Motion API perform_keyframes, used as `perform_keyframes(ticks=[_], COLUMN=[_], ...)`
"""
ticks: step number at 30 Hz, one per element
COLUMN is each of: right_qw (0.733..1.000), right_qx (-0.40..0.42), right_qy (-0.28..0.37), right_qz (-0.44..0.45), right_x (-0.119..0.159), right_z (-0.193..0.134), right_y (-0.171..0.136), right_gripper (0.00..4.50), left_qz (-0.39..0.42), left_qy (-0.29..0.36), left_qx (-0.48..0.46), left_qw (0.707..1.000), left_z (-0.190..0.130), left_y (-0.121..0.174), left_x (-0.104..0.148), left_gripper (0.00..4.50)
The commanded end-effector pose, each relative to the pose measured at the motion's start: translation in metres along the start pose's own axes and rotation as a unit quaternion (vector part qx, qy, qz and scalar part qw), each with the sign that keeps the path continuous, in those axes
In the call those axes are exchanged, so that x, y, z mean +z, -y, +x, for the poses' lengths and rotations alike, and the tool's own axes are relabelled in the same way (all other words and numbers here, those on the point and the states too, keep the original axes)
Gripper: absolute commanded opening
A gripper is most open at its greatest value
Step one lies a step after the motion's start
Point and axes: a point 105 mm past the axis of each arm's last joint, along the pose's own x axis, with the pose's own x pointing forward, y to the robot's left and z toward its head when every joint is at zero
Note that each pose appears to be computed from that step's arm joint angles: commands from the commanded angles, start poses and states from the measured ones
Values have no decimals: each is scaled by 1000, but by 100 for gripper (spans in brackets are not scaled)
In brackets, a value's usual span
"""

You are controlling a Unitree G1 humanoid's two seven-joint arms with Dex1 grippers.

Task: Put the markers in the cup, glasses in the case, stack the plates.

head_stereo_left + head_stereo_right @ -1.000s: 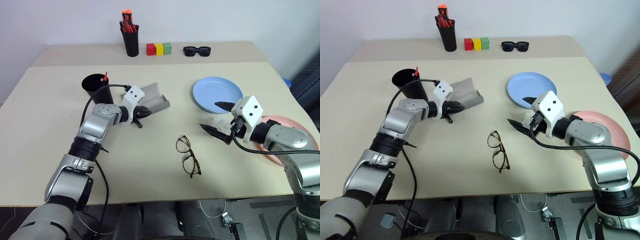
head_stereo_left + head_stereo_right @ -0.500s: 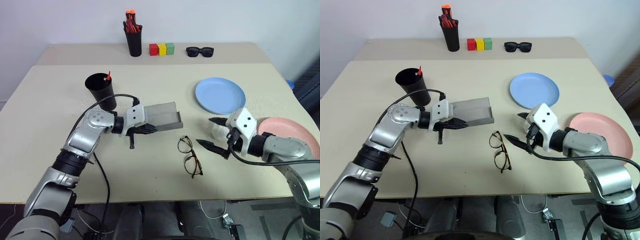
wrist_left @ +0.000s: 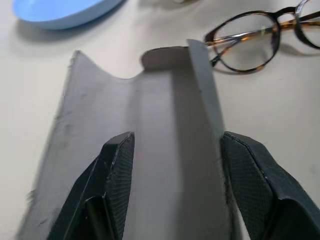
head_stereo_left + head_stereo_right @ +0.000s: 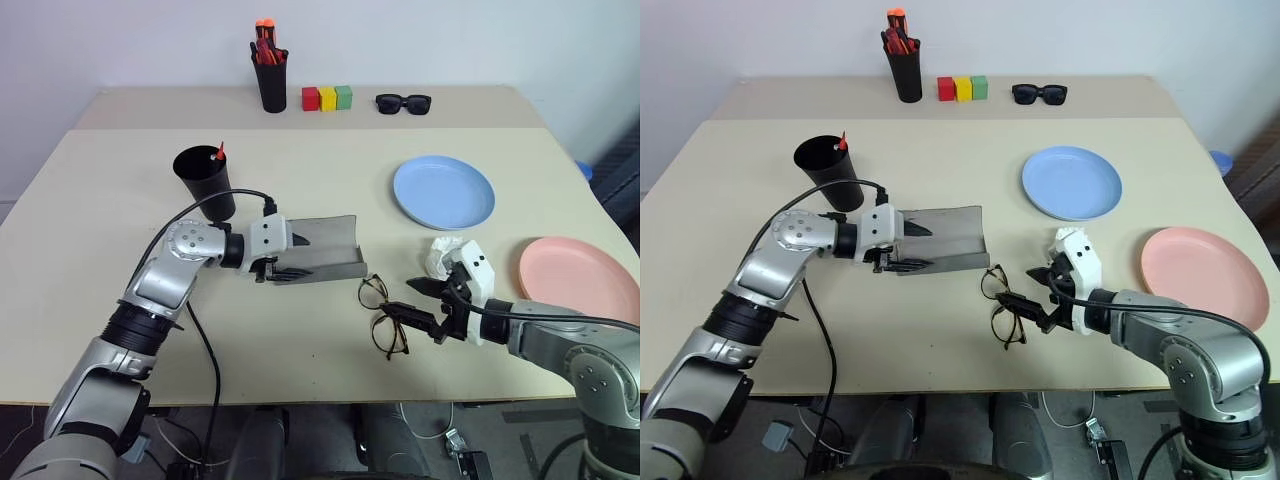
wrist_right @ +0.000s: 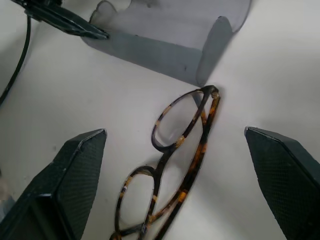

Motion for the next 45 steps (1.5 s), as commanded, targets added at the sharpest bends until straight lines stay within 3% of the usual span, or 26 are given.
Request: perform_keyframes(ticks=[1, 3, 6, 13, 14, 20, 23, 27, 32, 37, 40, 45], right_qw=[1000, 1000, 999, 999, 999, 984, 967, 941, 914, 877, 859, 847], right_qx=[-3, -8, -15, -11, -11, 33, 69, 70, 111, 190, 241, 281], right_qy=[-7, -17, -24, -34, -37, -74, -35, 46, 68, -4, -50, -67], right_qz=[7, 16, 30, 27, 21, -160, -242, -328, -384, -442, -448, -445], right_x=[-3, -7, -10, -9, -9, 5, 35, 93, 129, 111, 93, 87], right_z=[2, 5, 8, 9, 8, -17, -23, 3, 61, 101, 105, 106], right_y=[-4, -3, 0, -1, -1, -14, -25, -24, -23, -19, -15, -16], right_gripper=[450, 450, 373, 16, 3, 3, 3, 3, 3, 3, 3, 3], left_qz=[11, -6, -30, -80, -84, -109, -118, -135, -140, -145, -147, -151], left_qy=[2, -3, -2, -12, -12, 10, 8, -3, -2, -3, -10, -14], left_qx=[33, 48, 67, 123, 132, 184, 200, 206, 202, 222, 235, 241], left_qw=[999, 999, 997, 989, 988, 977, 973, 969, 969, 964, 961, 959], left_z=[-19, -30, -40, -57, -60, -74, -79, -81, -76, -81, -89, -91], left_y=[-2, 4, 14, 25, 24, 9, 5, 7, 6, 3, 7, 14], left_x=[3, -2, -4, -15, -15, -10, -12, -20, -22, -22, -23, -24], left_gripper=[288, 288, 293, 293, 293, 293, 293, 293, 293, 293, 293, 293])
